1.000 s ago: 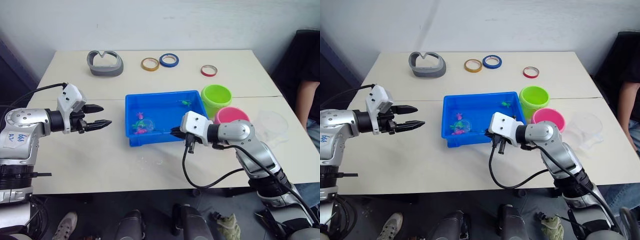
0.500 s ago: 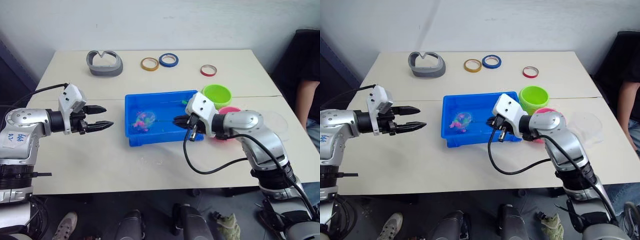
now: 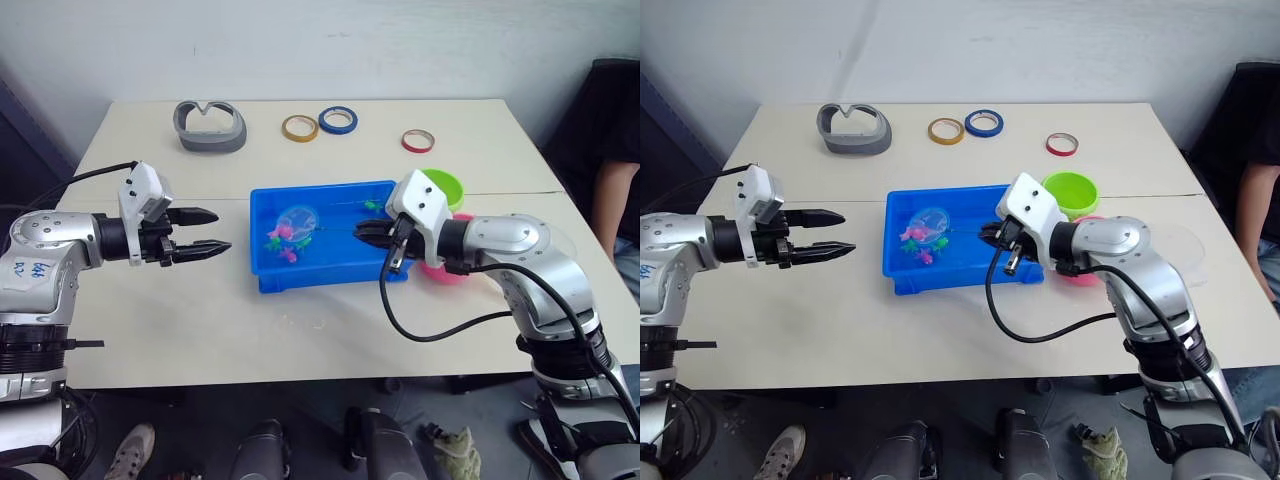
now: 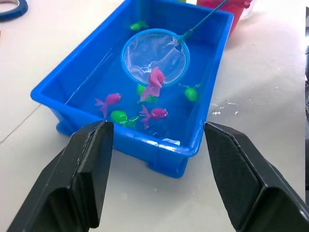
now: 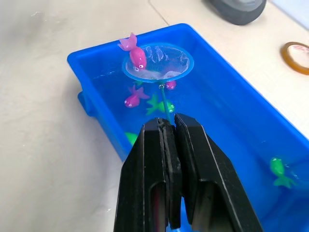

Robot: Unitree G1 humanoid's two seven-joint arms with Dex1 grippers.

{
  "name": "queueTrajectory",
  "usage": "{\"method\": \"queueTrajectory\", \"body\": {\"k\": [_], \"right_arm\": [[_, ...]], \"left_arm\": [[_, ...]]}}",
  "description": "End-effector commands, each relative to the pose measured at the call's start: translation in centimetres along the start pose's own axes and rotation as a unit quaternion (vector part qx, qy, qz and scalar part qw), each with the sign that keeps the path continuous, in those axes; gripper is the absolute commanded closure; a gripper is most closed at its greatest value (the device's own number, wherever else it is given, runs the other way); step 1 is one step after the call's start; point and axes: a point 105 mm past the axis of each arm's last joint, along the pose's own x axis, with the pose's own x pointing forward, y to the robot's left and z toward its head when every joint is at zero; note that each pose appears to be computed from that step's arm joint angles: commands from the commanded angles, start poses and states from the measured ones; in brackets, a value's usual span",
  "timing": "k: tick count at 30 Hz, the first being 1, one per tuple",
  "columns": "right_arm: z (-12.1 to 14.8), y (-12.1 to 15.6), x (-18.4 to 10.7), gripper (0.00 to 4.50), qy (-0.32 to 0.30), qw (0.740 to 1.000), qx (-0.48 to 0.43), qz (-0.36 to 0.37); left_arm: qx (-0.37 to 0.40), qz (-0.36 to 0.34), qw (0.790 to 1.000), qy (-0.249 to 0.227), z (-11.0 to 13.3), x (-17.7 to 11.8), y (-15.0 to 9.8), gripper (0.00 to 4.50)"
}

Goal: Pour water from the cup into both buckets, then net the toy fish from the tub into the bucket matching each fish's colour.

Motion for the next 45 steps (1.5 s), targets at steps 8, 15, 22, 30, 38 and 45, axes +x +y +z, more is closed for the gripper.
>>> {"method": "queueTrajectory", "body": {"k": [8,15,22,30,38,45], "right_arm": [[2.3,-3.3,-6.9,4.5,-0.018,0.992,-0.011,-0.123],[1.0,-3.7,-12.8,4.5,0.029,0.973,0.008,-0.229],[-1.5,-2.7,-17.2,4.5,0.095,0.947,0.028,-0.304],[-3.6,-2.4,-17.9,4.5,0.159,0.928,-0.017,-0.335],[-4.8,-2.7,-18.1,4.5,0.215,0.913,-0.082,-0.337],[-5.6,-2.0,-17.0,4.5,0.273,0.891,-0.208,-0.297]], "left_arm": [[0.03,-0.098,0.992,-0.074,3.2,4.4,-0.7,1.22],[0.053,-0.156,0.98,-0.109,4.9,7.1,-1.0,1.22],[0.065,-0.18,0.974,-0.119,5.4,8.6,-0.9,1.22],[0.072,-0.192,0.972,-0.119,5.3,9.7,-0.9,1.22],[0.077,-0.193,0.97,-0.123,5.5,9.8,-0.8,1.22],[0.078,-0.193,0.97,-0.123,5.5,9.7,-0.8,1.22]]}}
